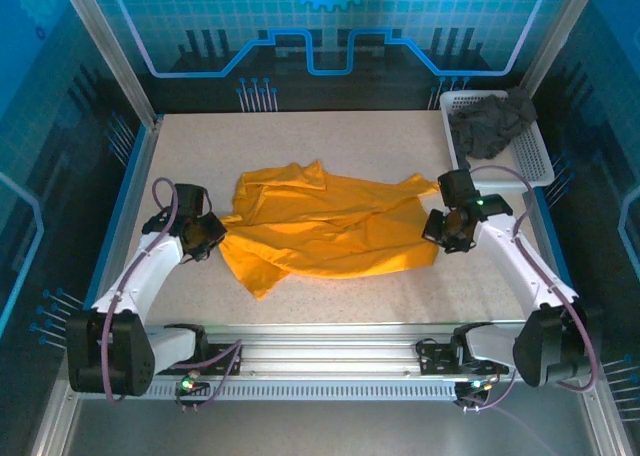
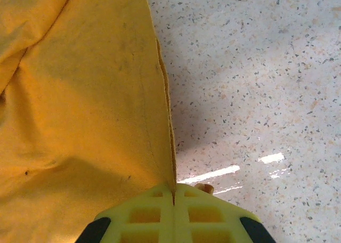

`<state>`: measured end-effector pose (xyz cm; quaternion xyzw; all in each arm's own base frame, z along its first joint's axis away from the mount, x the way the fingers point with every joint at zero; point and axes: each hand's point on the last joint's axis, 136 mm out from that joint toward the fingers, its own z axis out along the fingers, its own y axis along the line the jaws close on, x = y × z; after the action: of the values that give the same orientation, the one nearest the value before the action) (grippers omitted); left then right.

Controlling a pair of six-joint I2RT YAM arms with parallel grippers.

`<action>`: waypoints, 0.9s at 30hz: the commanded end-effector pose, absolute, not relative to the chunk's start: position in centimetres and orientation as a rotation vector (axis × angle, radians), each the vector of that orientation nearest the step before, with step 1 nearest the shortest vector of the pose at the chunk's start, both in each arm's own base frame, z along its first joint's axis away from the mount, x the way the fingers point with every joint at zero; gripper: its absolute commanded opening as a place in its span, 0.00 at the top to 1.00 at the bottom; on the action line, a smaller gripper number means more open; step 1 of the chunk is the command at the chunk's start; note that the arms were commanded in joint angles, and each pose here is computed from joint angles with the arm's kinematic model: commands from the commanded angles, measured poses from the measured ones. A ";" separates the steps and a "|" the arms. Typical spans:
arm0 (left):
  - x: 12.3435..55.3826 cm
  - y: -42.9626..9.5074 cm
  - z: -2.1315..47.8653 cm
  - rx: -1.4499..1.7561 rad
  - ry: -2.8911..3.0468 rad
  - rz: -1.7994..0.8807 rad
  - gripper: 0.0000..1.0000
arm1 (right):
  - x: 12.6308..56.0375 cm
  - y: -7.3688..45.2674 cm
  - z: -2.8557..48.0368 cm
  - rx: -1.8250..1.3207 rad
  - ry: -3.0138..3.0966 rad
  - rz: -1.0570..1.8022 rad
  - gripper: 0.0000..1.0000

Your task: Fold and stack the t-shirts

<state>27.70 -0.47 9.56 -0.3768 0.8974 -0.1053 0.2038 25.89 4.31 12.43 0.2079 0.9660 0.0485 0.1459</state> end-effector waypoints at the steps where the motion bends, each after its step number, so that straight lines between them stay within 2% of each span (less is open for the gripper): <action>1: 28.2 -0.1 10.3 -1.035 2.501 -0.260 1.00 | 25.0 4.4 10.9 0.639 2.884 0.076 1.00; 5: 28.1 -0.1 10.3 -1.036 2.507 -0.257 1.00 | 25.9 4.6 7.9 0.627 2.964 0.036 1.00; 7: 28.0 0.0 10.5 -1.032 2.504 -0.249 1.00 | 27.1 5.2 6.6 0.616 2.982 0.109 1.00; 12: 27.5 0.5 11.0 -1.043 2.490 -0.215 1.00 | 30.5 6.0 4.3 0.619 3.037 0.232 0.80; 16: 27.0 1.5 11.8 -1.065 2.455 -0.150 1.00 | 30.8 4.3 4.7 0.689 3.010 0.191 0.57; 19: 26.7 2.2 12.5 -1.079 2.428 -0.109 1.00 | 29.5 2.9 5.8 0.715 2.972 0.133 0.50; 27: 26.6 2.0 12.3 -1.095 2.424 -0.125 1.00 | 21.9 2.5 5.7 0.845 2.948 0.117 0.50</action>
<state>26.79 1.65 11.71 -0.3900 0.8891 -0.0529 0.2337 25.19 2.52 6.51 0.2513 0.9643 0.0468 0.0691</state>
